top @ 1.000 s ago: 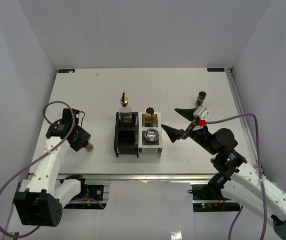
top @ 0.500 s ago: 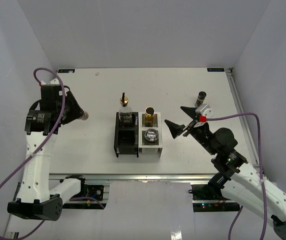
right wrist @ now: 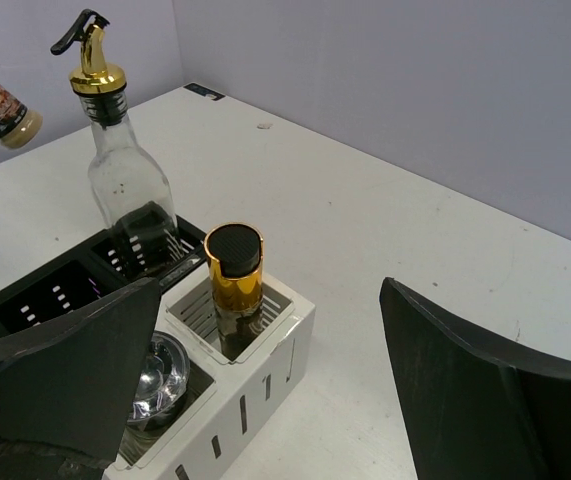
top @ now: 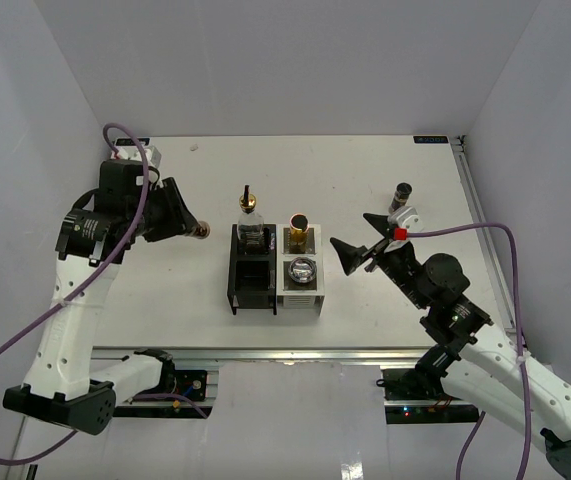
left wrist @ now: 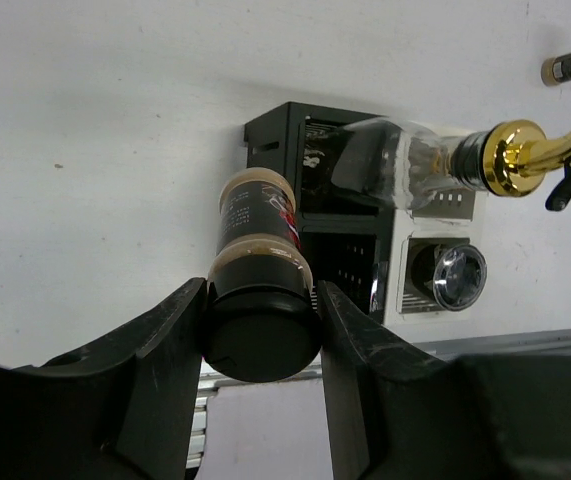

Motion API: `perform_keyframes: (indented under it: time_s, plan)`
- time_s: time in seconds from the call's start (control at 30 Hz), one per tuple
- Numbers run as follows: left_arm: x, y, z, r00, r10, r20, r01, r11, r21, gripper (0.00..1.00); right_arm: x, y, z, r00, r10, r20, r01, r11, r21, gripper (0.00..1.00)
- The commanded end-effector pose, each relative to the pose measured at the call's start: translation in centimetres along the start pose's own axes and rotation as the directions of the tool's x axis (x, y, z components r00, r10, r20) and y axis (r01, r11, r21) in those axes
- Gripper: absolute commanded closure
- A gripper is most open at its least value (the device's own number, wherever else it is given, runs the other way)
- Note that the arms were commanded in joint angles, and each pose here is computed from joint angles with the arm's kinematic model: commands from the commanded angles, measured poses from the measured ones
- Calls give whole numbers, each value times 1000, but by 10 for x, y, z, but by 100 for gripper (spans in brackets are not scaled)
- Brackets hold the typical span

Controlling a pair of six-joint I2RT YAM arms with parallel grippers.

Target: Organize the condiment bottles

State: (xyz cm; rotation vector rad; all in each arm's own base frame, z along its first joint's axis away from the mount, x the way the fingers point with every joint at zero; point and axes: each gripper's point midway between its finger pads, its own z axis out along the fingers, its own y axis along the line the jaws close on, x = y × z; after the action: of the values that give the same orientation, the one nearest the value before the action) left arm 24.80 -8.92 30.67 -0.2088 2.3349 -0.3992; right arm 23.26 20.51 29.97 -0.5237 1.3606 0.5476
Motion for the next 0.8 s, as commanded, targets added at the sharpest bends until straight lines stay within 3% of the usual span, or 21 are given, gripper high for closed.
perform_keyframes:
  time_s: [0.0, 0.77]
  plan:
    - [8, -11, -3, 1000, 15, -4, -15, 1000, 9, 100, -28, -7, 4, 998, -13, 66, 11, 999, 33, 3]
    - [70, -39, 7, 992, 14, -128, -6, 998, 66, 100, -23, -11, 5, 999, -20, 42, 17, 998, 57, 3]
